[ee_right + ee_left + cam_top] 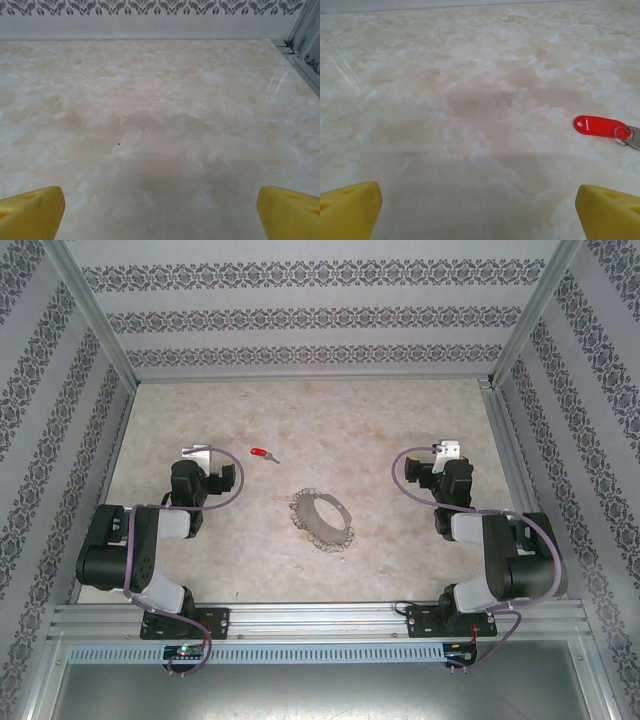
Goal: Put the keys on the keyring
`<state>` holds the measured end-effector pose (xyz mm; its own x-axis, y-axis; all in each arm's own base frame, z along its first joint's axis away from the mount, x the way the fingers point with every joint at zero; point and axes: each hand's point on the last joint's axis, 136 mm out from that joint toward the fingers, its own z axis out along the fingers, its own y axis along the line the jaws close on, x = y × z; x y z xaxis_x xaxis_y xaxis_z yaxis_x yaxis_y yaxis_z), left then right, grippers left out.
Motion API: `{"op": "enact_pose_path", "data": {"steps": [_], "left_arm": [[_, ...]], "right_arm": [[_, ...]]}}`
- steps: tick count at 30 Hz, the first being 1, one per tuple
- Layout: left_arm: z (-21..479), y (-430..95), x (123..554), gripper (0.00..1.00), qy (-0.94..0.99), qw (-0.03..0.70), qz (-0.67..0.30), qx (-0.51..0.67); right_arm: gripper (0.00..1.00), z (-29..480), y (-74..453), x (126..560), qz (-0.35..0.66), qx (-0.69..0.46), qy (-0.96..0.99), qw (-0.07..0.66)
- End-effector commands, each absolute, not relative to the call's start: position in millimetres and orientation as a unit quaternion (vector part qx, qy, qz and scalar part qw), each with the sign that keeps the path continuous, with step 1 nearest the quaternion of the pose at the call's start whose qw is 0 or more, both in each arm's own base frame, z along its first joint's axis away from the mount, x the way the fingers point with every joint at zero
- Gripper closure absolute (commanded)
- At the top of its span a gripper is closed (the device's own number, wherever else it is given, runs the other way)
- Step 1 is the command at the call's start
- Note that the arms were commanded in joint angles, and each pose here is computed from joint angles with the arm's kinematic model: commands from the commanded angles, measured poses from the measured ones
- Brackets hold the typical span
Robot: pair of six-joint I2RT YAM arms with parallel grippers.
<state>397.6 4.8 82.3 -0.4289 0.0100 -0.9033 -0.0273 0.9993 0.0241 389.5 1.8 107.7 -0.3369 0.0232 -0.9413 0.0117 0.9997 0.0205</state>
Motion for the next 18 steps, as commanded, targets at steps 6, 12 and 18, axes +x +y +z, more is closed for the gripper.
{"op": "enact_pose_path", "data": {"steps": [6, 12, 18], "left_arm": [[121, 19, 403, 0.00, 0.856, 0.512, 0.045, -0.046], [160, 20, 393, 0.00, 0.859, 0.489, 0.006, -0.150], [176, -4, 372, 0.00, 0.855, 0.448, -0.099, -0.241]], "right_arm": [[0.02, 172, -5, 379, 0.041, 0.076, 0.789, 0.608], [0.02, 190, 30, 385, 0.222, 0.110, 0.804, 0.541], [0.14, 168, 84, 380, 0.332, 0.097, 0.829, 0.439]]}}
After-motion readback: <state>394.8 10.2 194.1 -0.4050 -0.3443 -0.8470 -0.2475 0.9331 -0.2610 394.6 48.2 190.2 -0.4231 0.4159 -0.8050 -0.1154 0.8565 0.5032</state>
